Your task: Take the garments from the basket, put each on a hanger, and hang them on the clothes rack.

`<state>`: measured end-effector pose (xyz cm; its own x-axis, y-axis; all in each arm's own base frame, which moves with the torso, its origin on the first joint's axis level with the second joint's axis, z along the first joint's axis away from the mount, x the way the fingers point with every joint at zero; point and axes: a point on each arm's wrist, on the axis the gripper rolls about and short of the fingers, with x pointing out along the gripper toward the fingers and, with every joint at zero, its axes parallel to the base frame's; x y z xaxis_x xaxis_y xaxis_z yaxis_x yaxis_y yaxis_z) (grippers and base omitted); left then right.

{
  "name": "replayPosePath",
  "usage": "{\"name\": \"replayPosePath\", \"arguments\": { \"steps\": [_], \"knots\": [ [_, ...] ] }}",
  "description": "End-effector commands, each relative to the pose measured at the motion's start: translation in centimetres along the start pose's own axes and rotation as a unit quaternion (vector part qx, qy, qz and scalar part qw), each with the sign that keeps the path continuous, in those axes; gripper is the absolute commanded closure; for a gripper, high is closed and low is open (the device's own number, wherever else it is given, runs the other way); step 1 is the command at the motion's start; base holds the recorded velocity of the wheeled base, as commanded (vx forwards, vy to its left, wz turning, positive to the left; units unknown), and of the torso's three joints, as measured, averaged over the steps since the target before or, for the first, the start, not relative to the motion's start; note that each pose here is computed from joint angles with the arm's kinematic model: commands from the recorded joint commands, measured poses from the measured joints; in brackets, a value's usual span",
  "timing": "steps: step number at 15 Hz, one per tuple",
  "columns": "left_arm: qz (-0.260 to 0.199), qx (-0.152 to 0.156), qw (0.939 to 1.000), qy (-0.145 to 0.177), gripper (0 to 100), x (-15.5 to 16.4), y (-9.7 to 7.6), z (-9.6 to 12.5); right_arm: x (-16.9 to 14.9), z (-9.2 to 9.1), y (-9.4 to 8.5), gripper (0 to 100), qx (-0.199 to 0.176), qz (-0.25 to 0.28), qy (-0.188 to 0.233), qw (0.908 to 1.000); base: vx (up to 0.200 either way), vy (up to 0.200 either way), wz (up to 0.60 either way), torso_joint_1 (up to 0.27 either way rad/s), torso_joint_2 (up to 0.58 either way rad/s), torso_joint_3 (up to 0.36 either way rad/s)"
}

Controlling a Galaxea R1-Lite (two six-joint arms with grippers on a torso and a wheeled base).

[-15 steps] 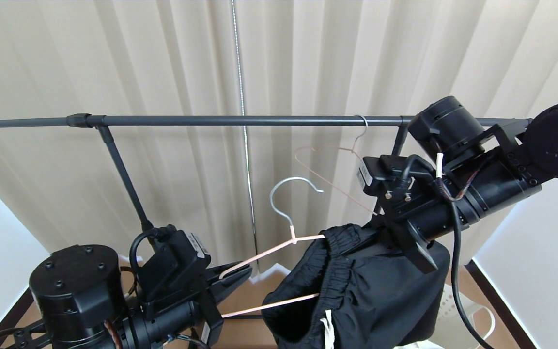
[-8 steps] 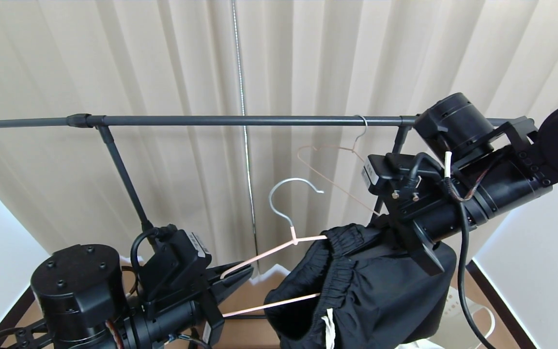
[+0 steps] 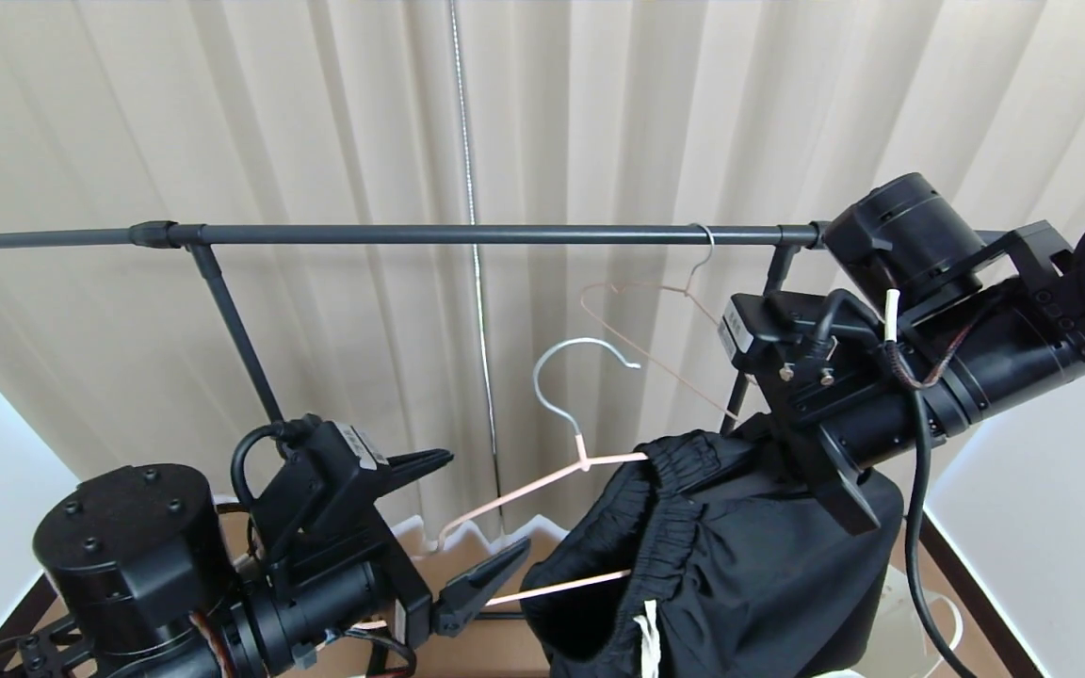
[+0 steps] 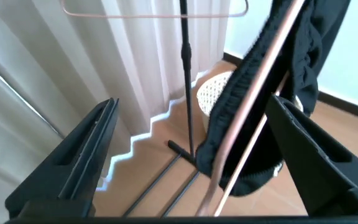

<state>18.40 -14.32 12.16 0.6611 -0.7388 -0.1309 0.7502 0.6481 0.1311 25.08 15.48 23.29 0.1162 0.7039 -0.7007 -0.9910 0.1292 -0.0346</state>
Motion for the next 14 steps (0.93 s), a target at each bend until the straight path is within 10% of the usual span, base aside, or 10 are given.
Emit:
{"name": "replayPosePath", "arguments": {
  "steps": [1,8,14],
  "knots": [
    [-0.015,-0.036,0.9989,-0.027,0,-0.4,0.8,0.5,-0.4,-0.1,0.2,100,0.008,-0.004,-0.001,1.0000,0.000,0.000,0.00,0.000,0.00,0.000],
    [-0.024,-0.164,0.9823,-0.087,0,-2.2,7.0,2.9,-1.6,0.2,0.0,100,0.038,-0.071,0.028,0.9963,0.000,0.000,0.00,0.000,0.00,0.000],
    [0.004,-0.263,0.9610,0.083,0,-0.3,8.3,3.6,-3.6,1.7,0.8,100,0.041,-0.217,0.049,0.9742,0.000,0.000,0.00,0.000,0.00,0.000]
  ]
}}
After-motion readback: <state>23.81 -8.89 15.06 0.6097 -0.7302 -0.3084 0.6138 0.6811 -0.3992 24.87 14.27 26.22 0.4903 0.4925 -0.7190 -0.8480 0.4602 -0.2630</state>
